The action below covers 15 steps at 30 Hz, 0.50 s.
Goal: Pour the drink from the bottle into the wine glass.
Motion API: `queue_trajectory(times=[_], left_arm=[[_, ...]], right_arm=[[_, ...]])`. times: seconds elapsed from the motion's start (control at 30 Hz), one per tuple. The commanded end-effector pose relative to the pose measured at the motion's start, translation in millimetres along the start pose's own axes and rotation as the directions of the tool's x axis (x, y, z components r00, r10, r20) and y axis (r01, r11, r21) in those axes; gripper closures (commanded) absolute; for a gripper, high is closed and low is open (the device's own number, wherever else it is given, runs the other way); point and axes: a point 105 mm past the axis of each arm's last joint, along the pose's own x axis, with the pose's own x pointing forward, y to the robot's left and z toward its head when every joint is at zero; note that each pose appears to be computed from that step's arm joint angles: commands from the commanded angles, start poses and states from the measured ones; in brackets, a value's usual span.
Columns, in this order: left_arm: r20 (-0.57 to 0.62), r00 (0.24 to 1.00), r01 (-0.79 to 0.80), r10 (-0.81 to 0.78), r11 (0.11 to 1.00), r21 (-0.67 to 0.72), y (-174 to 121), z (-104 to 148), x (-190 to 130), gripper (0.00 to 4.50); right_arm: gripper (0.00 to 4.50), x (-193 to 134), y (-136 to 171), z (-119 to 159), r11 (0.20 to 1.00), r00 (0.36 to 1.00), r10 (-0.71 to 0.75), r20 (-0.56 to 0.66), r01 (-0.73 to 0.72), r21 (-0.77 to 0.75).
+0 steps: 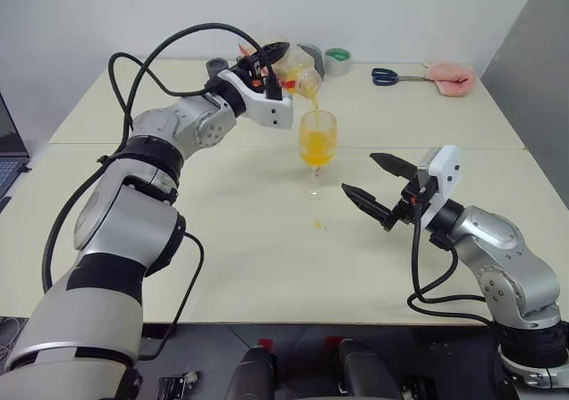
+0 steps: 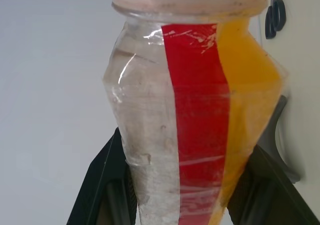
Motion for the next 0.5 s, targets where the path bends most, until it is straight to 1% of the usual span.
queue_trajectory(times=[0.03,0.5], left_arm=[[0.018,0.997,-0.075,0.075,0.996,0.04,28.4,1.2,6.8,2.7],[0.014,0.997,-0.081,0.081,0.995,0.053,29.9,-0.6,6.3,2.7]], right_arm=[[0.0,0.0,5.1,13.1,0.999,0.999,0.015,0.05,-0.013,-0.034],[0.0,1.4,6.9,12.5,0.999,0.998,0.02,0.052,-0.018,-0.03]])
